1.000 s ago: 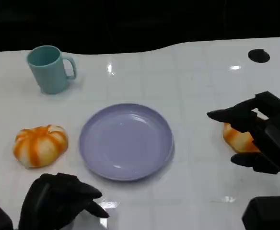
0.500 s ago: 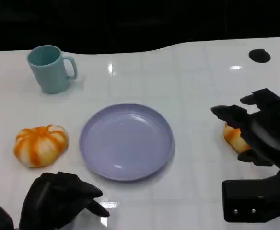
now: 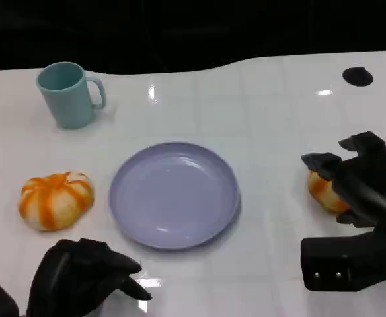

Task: Grasp the bread from the table and place it into the plate.

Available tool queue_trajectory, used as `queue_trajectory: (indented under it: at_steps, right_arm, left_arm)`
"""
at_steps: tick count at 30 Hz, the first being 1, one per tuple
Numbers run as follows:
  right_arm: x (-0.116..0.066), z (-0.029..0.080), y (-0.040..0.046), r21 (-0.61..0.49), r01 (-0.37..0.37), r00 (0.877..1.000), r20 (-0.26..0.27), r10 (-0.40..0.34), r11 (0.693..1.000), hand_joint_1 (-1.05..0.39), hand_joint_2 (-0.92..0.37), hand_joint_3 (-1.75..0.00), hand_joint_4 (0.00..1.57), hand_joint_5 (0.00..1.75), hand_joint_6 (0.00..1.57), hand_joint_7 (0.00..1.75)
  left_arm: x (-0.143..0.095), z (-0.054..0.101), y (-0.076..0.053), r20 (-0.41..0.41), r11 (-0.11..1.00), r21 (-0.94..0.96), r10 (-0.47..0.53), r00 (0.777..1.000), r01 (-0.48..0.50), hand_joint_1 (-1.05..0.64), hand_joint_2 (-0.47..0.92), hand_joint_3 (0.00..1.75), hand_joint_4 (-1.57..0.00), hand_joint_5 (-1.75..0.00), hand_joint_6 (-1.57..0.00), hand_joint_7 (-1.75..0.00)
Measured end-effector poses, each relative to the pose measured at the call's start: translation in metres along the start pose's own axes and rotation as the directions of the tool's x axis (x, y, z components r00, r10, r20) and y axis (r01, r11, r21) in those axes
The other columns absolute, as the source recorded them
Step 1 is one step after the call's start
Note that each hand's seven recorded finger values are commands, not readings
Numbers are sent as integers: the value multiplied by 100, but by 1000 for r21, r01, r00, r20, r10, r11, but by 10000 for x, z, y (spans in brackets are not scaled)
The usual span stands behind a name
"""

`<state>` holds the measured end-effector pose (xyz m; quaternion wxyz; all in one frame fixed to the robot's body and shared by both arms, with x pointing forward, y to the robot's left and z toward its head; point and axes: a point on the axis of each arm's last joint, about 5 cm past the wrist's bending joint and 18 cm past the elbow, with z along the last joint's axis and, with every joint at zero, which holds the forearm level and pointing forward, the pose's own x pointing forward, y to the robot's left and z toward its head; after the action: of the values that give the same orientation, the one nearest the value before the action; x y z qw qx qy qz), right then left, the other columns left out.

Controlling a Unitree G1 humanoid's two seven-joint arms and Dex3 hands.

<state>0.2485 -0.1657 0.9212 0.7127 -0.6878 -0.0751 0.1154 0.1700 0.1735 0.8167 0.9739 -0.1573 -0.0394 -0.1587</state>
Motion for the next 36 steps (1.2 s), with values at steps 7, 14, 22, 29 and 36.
queue_trajectory:
  at_steps: [7,14,22,29,36]
  right_arm:
    - [64,-42,100,16,-20,1000,-15,20,1000,-41,-77,0,16,31,38,0]
    - [161,-77,156,3,-48,998,-32,48,999,-42,-80,-1,21,21,38,0]
    - [238,-111,269,43,-93,993,-70,96,995,-34,-85,-1,38,16,42,1]
    - [309,-114,380,147,-46,996,-73,57,988,-14,-88,0,93,75,91,6]
    - [321,-150,459,200,45,997,-66,-32,979,-7,-86,-1,82,156,124,10]
  left_arm:
    - [-6,0,0,0,1000,0,1,1000,-1,-105,78,0,-157,-35,-157,-14]
    - [-11,4,0,2,1000,2,1,1000,-1,-105,79,0,-157,-35,-157,-14]
    - [-13,8,-1,3,1000,4,1,1000,-1,-105,79,0,-157,-36,-157,-14]
    - [-15,12,-2,6,1000,6,0,1000,0,-105,79,0,-157,-36,-157,-14]
    - [-15,16,-3,6,1000,9,-2,1000,2,-105,79,0,-157,-36,-157,-14]
